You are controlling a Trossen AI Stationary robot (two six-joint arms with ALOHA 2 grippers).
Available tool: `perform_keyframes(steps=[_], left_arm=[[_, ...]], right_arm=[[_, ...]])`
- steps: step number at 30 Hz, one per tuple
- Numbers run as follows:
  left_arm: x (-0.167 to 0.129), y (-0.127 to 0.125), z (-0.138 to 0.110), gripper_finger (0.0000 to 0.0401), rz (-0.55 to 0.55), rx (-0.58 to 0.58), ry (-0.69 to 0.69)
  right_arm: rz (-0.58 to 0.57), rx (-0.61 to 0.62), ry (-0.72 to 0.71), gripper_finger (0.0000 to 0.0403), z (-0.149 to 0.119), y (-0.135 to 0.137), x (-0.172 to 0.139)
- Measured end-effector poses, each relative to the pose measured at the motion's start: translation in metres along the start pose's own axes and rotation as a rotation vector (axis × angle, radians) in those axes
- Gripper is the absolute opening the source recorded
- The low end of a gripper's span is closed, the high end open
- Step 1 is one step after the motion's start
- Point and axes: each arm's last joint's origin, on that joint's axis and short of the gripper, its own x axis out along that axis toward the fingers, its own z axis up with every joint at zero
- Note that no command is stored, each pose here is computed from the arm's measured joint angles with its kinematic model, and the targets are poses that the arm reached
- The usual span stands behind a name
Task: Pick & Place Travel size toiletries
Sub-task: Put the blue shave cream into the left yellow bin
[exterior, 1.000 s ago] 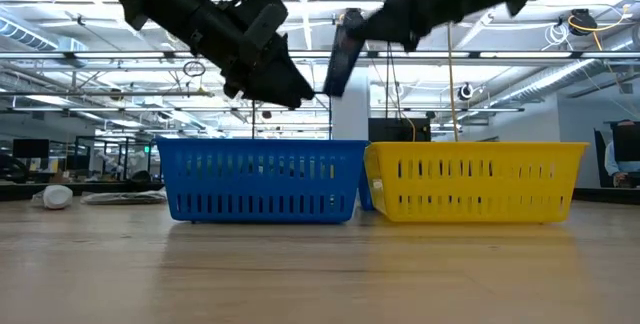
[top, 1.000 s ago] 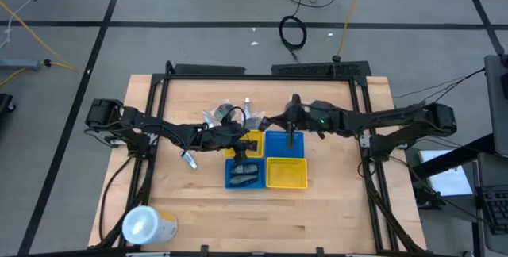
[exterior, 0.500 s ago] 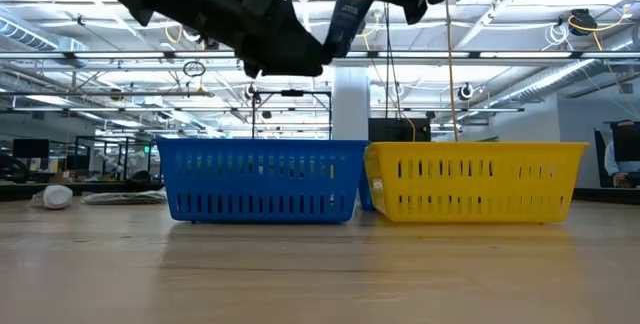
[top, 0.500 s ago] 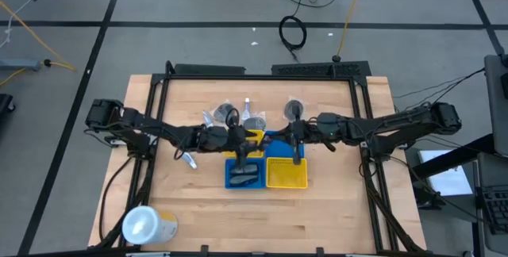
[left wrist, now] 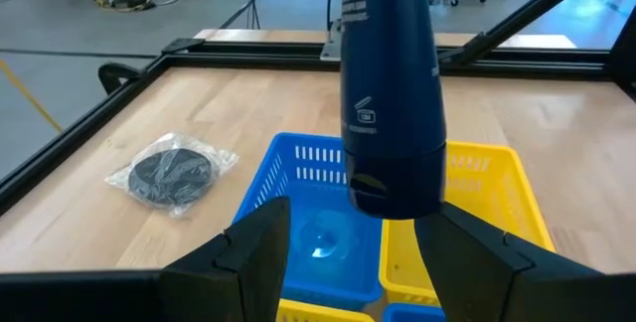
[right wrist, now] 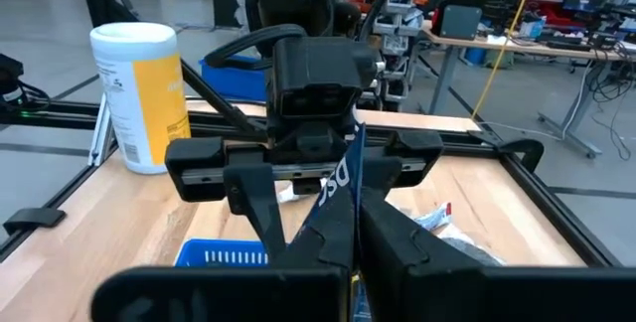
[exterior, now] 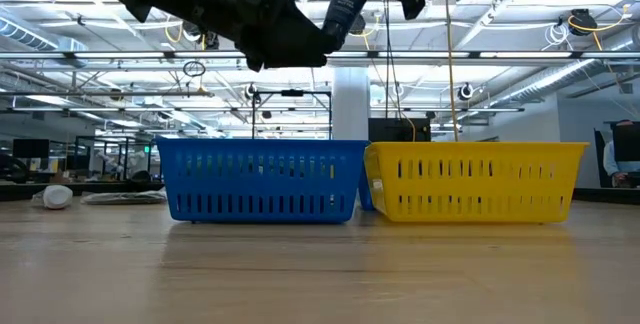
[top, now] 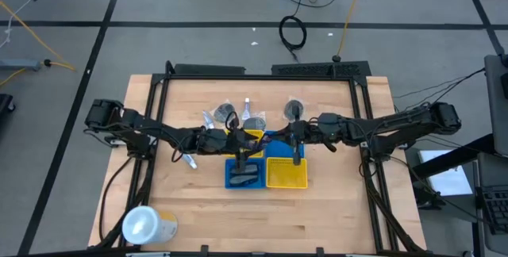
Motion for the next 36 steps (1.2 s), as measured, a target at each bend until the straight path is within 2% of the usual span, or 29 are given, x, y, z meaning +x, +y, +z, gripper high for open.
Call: perform_keyframes(steps=[15, 29, 32, 36], left_arm=[[-0.001, -0.002, 0.006, 0.0214, -0.053, -0.017, -0.056], [-0.001, -0.001, 0.011, 0.0212, -0.038, -0.034, -0.102], [-0.001, -0.001, 0.011, 0.0194, -0.038, -0.037, -0.107], [-0.001, 0.0, 0.011, 0.0137, -0.035, -0.035, -0.103]], right_arm=[[-0.009, -0.018, -0.057, 0.0, 0.005, -0.002, 0.0], [-0.005, -0.024, -0.05, 0.0, 0.005, 0.0, 0.0], [-0.005, -0.024, -0.044, 0.0, 0.004, 0.0, 0.0], [-0.004, -0.023, -0.043, 0.0, 0.004, 0.0, 0.0]])
